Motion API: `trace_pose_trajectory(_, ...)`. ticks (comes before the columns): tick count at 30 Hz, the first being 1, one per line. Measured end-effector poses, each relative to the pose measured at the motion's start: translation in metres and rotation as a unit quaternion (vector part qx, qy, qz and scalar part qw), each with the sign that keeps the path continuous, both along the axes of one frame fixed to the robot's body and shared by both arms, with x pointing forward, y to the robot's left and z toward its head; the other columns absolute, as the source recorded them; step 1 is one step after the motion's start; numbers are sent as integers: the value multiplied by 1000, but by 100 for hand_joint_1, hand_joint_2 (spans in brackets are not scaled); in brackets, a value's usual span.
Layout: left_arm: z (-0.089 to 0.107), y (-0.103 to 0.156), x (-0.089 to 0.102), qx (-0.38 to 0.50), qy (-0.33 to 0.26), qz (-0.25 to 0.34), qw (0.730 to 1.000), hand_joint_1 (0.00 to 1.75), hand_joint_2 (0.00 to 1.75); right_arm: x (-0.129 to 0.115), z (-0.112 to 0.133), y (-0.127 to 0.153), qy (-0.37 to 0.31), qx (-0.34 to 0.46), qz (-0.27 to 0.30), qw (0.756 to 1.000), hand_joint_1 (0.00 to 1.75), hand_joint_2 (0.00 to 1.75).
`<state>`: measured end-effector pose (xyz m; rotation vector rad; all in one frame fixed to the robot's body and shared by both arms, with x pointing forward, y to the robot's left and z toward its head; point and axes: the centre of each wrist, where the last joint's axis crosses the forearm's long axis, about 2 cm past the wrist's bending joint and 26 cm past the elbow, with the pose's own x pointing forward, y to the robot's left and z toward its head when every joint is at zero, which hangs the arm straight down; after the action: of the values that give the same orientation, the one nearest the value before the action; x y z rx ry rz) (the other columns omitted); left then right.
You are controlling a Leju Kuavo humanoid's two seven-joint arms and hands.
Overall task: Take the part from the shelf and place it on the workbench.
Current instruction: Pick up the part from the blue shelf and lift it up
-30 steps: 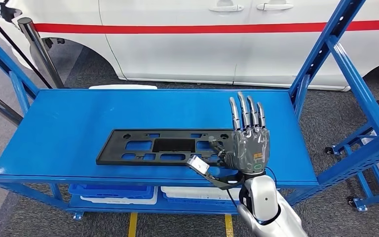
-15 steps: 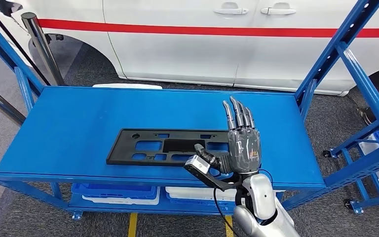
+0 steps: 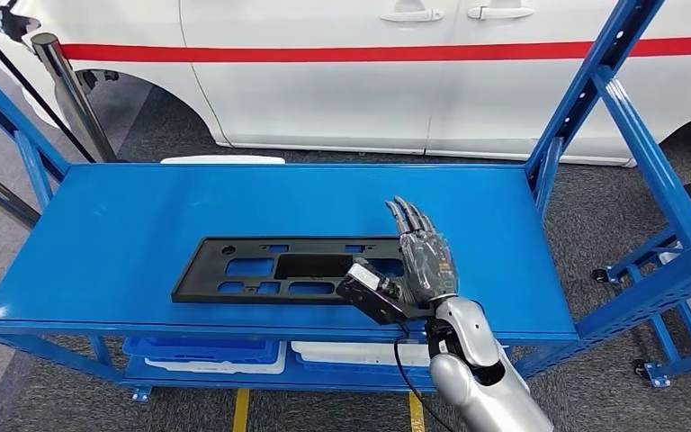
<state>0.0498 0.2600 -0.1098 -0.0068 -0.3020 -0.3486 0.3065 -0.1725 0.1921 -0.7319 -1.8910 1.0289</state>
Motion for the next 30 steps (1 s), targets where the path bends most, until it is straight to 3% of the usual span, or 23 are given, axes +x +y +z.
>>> trace_pose_trajectory(9, 0, 2, -1, 0, -1, 2, 1000, 0, 0, 19, 2, -5, 22, -24, 1, 999, 0, 0)
trace_pose_trajectory(20, 0, 3, 0, 0, -1, 4, 1000, 0, 0, 24, -2, -8, 36, -37, 1, 999, 0, 0)
trace_pose_trajectory(30, 0, 4, -2, -1, -2, 0, 1000, 0, 0, 29, -5, -6, 96, -25, 57, 993, 0, 0)
